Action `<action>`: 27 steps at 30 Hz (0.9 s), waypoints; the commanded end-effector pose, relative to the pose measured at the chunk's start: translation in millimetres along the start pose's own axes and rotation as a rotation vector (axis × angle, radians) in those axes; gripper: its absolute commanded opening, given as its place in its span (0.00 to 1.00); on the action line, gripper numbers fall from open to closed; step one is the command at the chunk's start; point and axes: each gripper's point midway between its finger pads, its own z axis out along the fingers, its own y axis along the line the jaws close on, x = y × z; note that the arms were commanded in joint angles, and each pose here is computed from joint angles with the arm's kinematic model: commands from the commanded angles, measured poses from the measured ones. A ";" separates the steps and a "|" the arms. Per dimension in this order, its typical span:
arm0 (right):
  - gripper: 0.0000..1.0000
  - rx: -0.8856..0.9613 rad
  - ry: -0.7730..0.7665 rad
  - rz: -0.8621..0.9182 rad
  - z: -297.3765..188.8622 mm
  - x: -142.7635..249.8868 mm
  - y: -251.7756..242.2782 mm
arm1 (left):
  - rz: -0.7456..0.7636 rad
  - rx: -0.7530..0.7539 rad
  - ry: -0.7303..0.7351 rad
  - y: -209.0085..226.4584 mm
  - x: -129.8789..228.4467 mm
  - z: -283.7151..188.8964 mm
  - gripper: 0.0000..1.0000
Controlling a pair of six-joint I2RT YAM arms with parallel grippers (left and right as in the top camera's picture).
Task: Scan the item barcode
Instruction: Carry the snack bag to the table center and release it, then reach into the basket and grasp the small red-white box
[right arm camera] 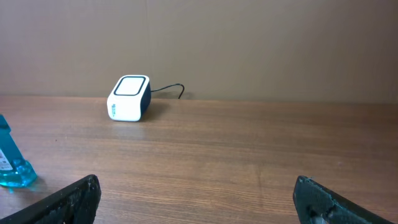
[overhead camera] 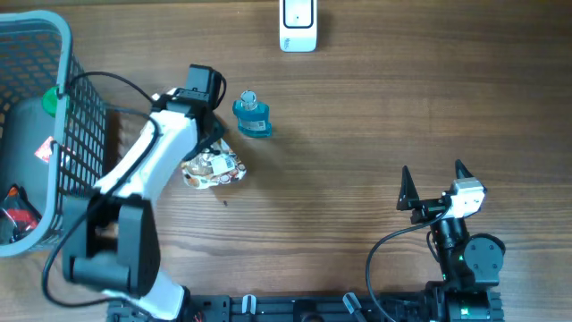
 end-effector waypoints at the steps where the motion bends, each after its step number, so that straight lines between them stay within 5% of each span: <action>1: 1.00 0.008 -0.019 -0.014 -1.0 -6.7 -1.3 | -0.010 -0.016 -0.009 -0.7 -0.7 8.9 0.66; 4: 1.00 0.008 -0.019 -0.015 -1.0 -6.7 -1.2 | -0.023 -0.031 -0.050 5.2 -10.8 4.4 1.00; 12: 1.00 0.008 -0.019 -0.014 -1.0 -6.7 -1.3 | -0.216 0.053 -0.162 61.5 -58.8 -76.0 1.00; 15: 1.00 0.008 -0.019 -0.014 -1.0 -6.7 -1.3 | -0.313 0.301 -0.343 75.9 -87.6 -191.8 0.95; 17: 1.00 0.008 -0.019 -0.014 -1.0 -6.7 -1.3 | -0.405 0.513 -0.598 103.3 -106.7 -305.6 0.97; 19: 1.00 0.008 -0.019 -0.014 -1.0 -6.7 -1.3 | -0.507 0.551 -0.785 143.5 -113.6 -366.1 1.00; 23: 1.00 0.008 -0.019 -0.014 -1.0 -6.7 -1.3 | -0.803 0.257 -1.074 252.2 -115.7 -408.8 1.00; 27: 1.00 0.008 -0.019 -0.014 -1.0 -6.7 -1.2 | -0.878 -0.022 -0.961 278.8 -153.0 -345.5 1.00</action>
